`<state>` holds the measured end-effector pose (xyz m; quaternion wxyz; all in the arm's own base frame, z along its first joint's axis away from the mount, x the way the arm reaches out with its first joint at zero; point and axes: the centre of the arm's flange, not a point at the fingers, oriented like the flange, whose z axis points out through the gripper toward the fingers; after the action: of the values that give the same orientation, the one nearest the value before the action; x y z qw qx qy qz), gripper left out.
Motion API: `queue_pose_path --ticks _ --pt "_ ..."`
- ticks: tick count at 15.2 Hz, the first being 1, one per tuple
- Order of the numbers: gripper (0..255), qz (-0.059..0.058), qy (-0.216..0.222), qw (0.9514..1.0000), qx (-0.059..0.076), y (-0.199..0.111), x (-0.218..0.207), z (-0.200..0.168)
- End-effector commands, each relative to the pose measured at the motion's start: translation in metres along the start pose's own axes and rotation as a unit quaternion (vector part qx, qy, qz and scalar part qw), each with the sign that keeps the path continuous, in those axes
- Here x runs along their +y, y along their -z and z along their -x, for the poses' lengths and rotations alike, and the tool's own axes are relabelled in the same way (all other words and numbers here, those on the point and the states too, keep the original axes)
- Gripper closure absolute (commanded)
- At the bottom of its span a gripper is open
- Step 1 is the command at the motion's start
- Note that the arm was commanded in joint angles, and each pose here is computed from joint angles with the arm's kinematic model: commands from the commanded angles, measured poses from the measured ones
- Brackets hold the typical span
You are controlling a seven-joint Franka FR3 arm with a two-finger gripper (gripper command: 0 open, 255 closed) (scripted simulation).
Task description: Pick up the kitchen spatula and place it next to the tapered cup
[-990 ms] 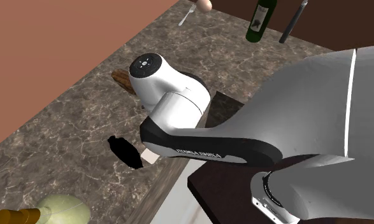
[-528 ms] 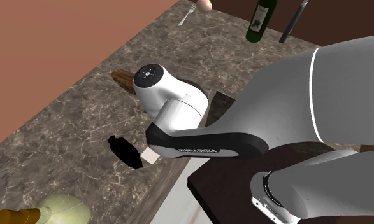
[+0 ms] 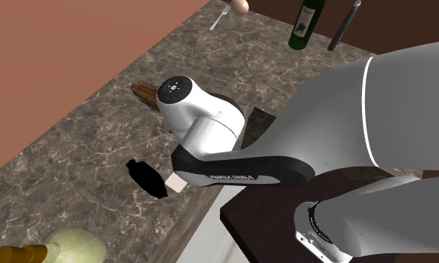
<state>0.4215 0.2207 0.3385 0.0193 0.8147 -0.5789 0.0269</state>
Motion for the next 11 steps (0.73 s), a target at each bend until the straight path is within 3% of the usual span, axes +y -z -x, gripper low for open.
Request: queue_pose_path --ticks 1,8,11 --pt "255 0.0 0.0 1.0 0.0 0.0 0.0 0.0" --pt "255 0.0 0.0 1.0 0.0 0.0 0.0 0.0" --pt "255 0.0 0.0 1.0 0.0 0.016 0.0 -0.001"
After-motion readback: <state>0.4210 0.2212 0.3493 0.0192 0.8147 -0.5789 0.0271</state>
